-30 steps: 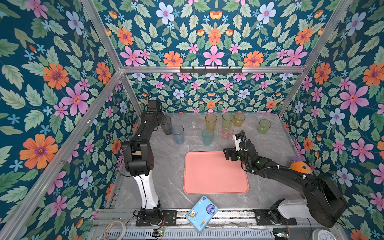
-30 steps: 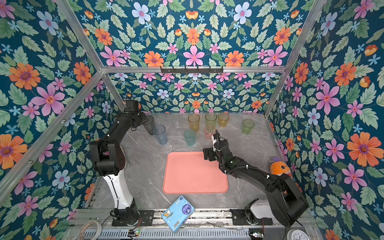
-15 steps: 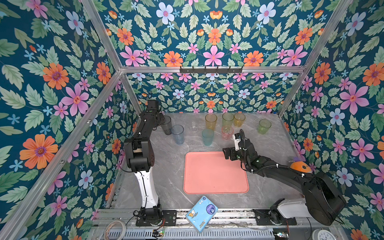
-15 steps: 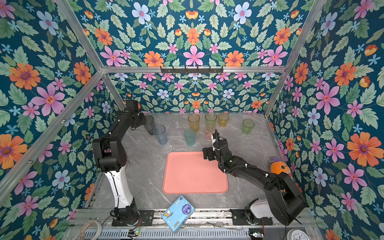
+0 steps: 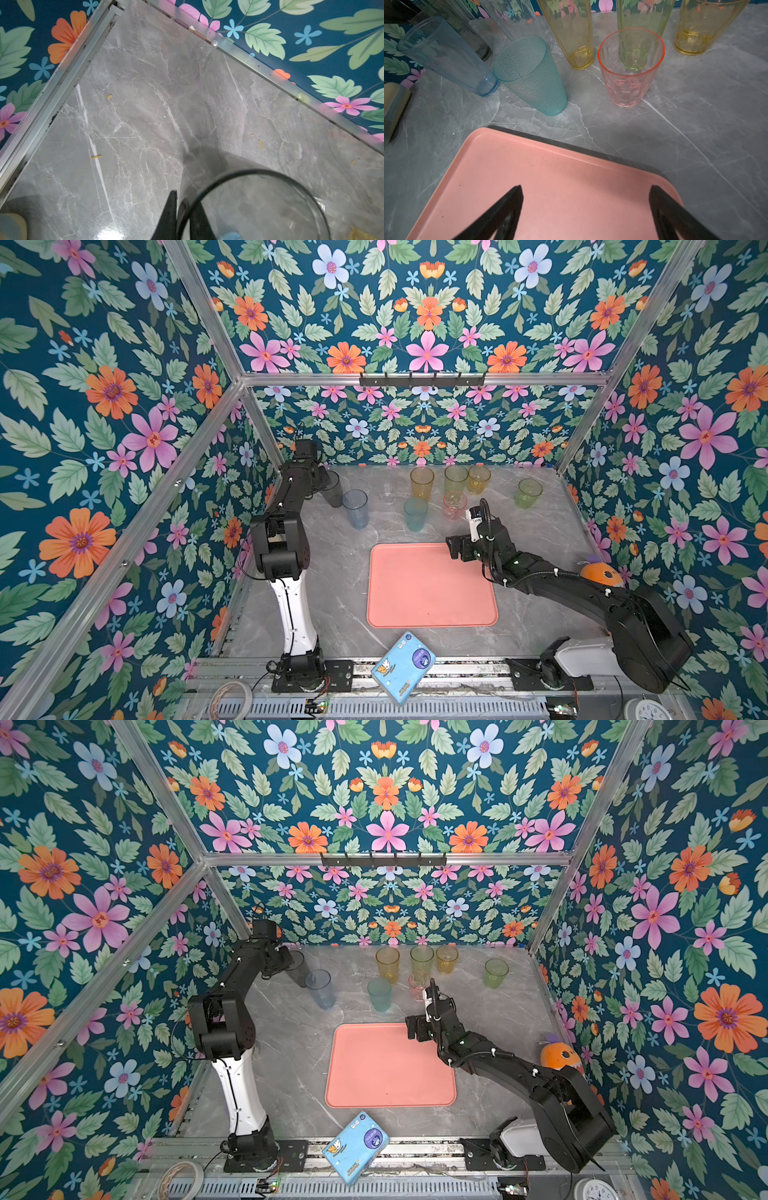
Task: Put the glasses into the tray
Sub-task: 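Lower the left gripper onto the dark grey glass and grasp it, then lift the dark grey glass with the left gripper and carry it toward the tray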
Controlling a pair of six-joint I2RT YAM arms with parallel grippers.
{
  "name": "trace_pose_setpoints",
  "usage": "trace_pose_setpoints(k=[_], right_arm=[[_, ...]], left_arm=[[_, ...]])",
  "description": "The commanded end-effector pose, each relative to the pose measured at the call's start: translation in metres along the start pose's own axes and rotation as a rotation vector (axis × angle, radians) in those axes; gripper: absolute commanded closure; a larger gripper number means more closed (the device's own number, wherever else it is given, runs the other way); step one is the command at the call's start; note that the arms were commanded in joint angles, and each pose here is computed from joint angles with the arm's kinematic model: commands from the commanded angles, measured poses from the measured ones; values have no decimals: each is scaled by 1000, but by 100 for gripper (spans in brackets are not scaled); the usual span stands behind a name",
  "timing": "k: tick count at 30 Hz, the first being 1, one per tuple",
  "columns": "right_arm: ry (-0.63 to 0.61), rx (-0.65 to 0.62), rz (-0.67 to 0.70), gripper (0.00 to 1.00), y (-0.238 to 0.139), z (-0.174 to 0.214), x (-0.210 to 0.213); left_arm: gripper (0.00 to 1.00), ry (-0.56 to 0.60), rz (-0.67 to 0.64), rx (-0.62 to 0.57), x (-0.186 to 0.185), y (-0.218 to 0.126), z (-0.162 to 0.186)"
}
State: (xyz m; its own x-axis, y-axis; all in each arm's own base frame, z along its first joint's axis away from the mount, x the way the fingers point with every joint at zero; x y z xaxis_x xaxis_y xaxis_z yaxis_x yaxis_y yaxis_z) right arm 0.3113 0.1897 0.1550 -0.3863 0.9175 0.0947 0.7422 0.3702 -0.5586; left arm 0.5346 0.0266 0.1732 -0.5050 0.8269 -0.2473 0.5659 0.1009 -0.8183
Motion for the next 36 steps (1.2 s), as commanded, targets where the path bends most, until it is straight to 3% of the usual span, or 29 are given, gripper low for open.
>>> trace_pose_setpoints(k=[1, 17, 36], right_arm=[[-11, -5, 8, 4, 0, -3, -1], [-12, 4, 6, 4, 2, -3, 0], [-4, 20, -1, 4, 1, -4, 2]], left_arm=[[89, 21, -11, 20, 3, 0, 2], [100, 36, -17, 26, 5, -25, 0], [100, 93, -94, 83, 32, -133, 20]])
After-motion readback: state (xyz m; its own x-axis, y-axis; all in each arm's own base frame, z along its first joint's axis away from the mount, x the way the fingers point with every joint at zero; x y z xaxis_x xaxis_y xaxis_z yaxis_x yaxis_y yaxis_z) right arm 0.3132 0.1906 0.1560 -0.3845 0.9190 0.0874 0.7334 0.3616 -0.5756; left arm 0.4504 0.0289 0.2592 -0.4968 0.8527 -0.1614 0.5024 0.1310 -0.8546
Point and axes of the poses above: each gripper's point midway between its finger pads, its own y axis out along the fingers, its own x axis along the line the jaws close on, z = x × y, the point moved 4 cm from there along -y, back along the fingers, and after that the axes turned 9 degrees about -y, right-handed, at the moved point
